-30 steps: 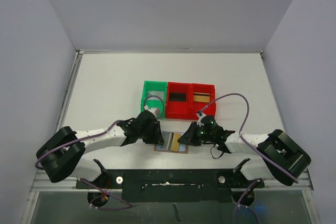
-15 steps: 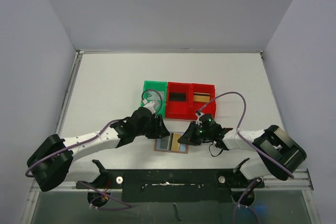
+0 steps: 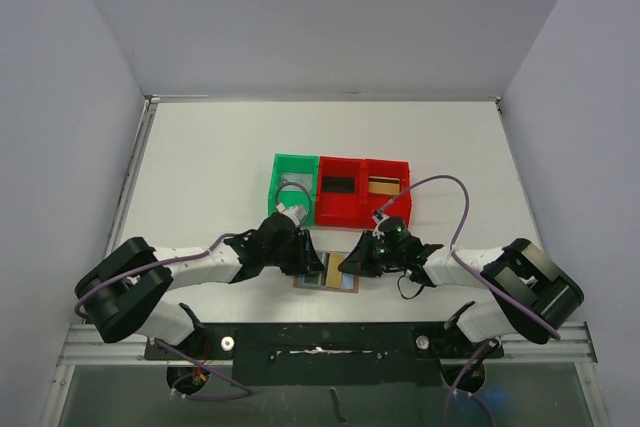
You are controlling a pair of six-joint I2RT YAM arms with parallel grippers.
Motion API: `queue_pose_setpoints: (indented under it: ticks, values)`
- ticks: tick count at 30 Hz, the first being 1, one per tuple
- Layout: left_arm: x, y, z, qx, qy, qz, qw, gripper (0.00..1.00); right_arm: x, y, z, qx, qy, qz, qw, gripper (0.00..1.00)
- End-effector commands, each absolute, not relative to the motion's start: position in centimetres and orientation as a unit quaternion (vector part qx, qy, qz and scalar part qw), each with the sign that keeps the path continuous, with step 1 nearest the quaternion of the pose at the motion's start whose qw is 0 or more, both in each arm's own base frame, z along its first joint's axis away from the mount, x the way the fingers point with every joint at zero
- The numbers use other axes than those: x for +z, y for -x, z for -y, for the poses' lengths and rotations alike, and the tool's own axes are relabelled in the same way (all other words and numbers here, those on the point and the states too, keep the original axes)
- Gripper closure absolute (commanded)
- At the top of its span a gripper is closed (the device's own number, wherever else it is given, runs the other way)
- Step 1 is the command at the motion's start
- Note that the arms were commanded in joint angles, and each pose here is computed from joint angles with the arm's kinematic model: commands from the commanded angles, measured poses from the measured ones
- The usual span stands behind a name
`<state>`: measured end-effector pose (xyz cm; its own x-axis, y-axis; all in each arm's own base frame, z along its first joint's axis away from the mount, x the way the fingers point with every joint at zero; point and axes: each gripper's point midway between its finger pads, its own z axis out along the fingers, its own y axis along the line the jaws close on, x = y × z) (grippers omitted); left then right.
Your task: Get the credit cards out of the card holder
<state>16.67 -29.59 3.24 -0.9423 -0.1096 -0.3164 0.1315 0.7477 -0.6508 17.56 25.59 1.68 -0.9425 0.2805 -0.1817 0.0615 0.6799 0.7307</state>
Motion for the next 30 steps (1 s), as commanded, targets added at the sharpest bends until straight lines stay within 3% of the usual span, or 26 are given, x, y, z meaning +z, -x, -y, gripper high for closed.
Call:
queue_pose_setpoints:
  ticks: [1,11,24,30]
  values:
    - [2.4,-16.4,29.3,-0.346,0.002,-0.924,0.161,0.72,0.9,-18.0,-24.6,0.365,-0.096,-0.912,0.16,0.92]
    - [1.5,-16.2,28.3,-0.318,0.001,-0.935,0.159,0.76,2.2,-18.5,-25.7,0.418,-0.107,-0.884,0.178,0.76]
    - [1.6,-16.5,27.9,-0.301,-0.009,-0.939,0.166,0.78,4.2,-17.9,-27.3,0.501,-0.082,-0.838,0.201,0.77]
    - [1.8,-16.6,28.1,-0.307,-0.009,-0.937,0.168,0.8,5.6,-18.5,-28.5,0.533,-0.079,-0.814,0.216,0.82]
